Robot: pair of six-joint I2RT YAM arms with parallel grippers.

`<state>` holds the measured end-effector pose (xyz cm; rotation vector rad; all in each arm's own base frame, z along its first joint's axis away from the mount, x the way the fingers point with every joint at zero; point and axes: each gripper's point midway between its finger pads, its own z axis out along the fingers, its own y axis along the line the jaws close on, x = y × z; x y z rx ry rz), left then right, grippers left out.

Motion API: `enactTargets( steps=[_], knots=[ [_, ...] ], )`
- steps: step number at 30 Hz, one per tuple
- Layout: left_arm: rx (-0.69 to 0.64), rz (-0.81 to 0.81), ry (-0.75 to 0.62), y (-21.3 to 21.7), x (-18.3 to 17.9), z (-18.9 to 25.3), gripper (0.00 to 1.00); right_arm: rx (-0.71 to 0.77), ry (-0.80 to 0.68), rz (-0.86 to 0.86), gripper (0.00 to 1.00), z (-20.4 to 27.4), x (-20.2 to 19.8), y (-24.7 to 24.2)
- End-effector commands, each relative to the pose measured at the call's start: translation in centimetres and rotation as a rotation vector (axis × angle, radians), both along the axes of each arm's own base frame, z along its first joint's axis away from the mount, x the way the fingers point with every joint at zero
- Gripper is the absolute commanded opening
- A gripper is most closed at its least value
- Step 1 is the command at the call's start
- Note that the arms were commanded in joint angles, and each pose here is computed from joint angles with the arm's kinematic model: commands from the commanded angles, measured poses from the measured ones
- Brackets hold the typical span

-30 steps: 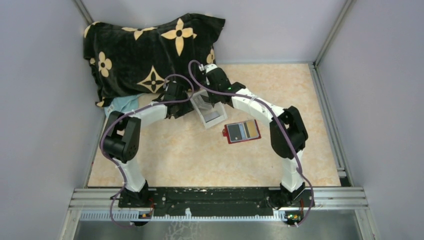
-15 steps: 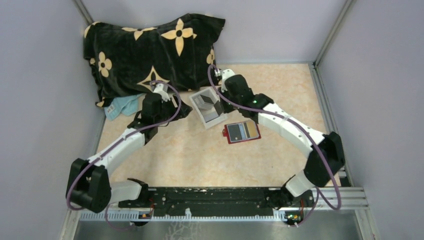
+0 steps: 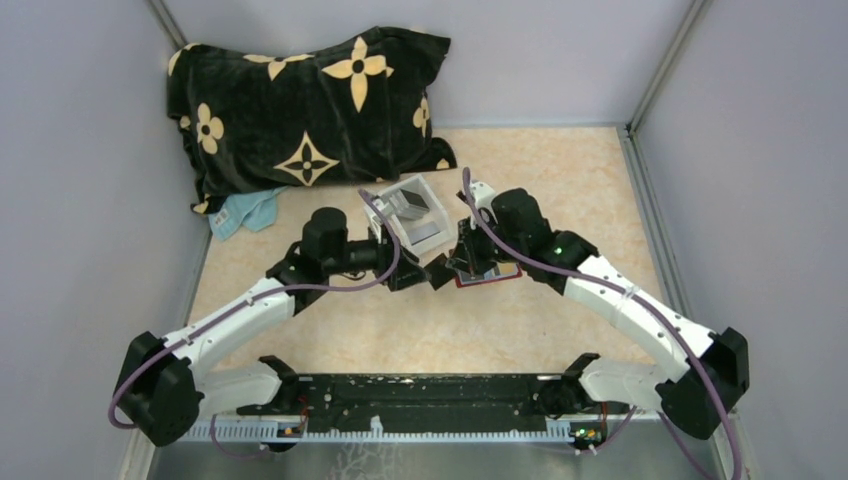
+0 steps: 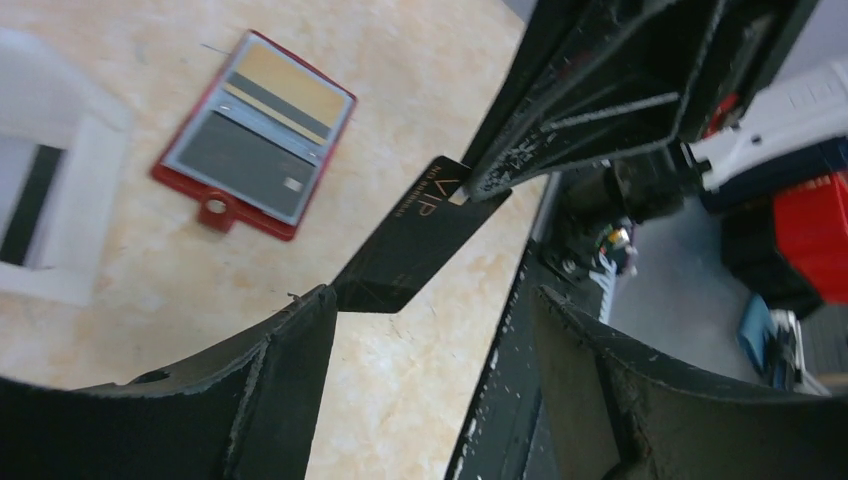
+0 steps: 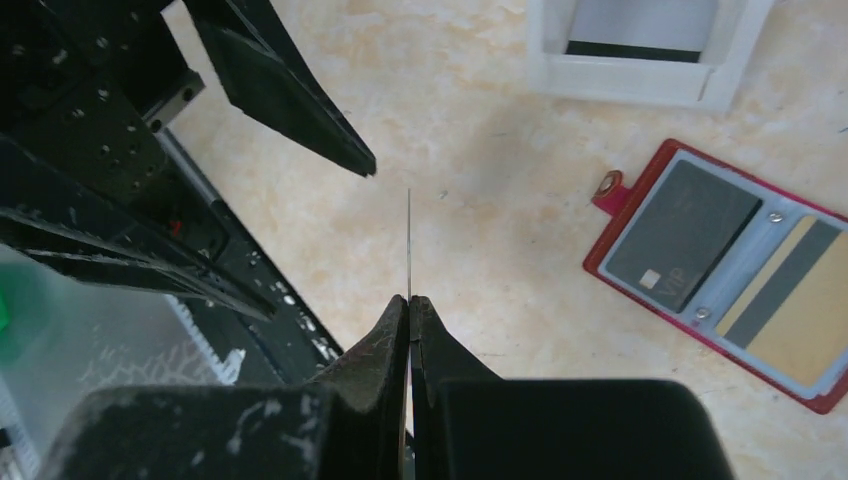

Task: Put the credit cards into the card holder
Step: Pick up the credit card from the storage box.

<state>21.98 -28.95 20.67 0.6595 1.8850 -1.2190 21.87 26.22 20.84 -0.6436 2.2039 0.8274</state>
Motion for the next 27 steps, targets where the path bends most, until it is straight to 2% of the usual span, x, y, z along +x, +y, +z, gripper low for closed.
enactTargets(
  steps=[1,14,20,27],
  knots=[
    [0.004,-0.197,-0.068,-1.7,-3.2,1.0,0.77,0.136,0.018,0.092,0.00,2.9,-3.3,0.7],
    [0.039,-0.312,-0.076,-2.7,-4.7,1.0,0.74,0.180,0.083,0.184,0.00,2.5,-6.2,0.5],
    [0.047,-0.385,-0.042,-3.1,-5.3,0.4,0.58,0.189,0.105,0.199,0.00,2.0,-6.2,0.8],
    [0.058,-0.433,0.013,-3.1,-6.1,-0.9,0.50,0.216,0.114,0.205,0.00,2.1,-5.6,0.6]
  ],
)
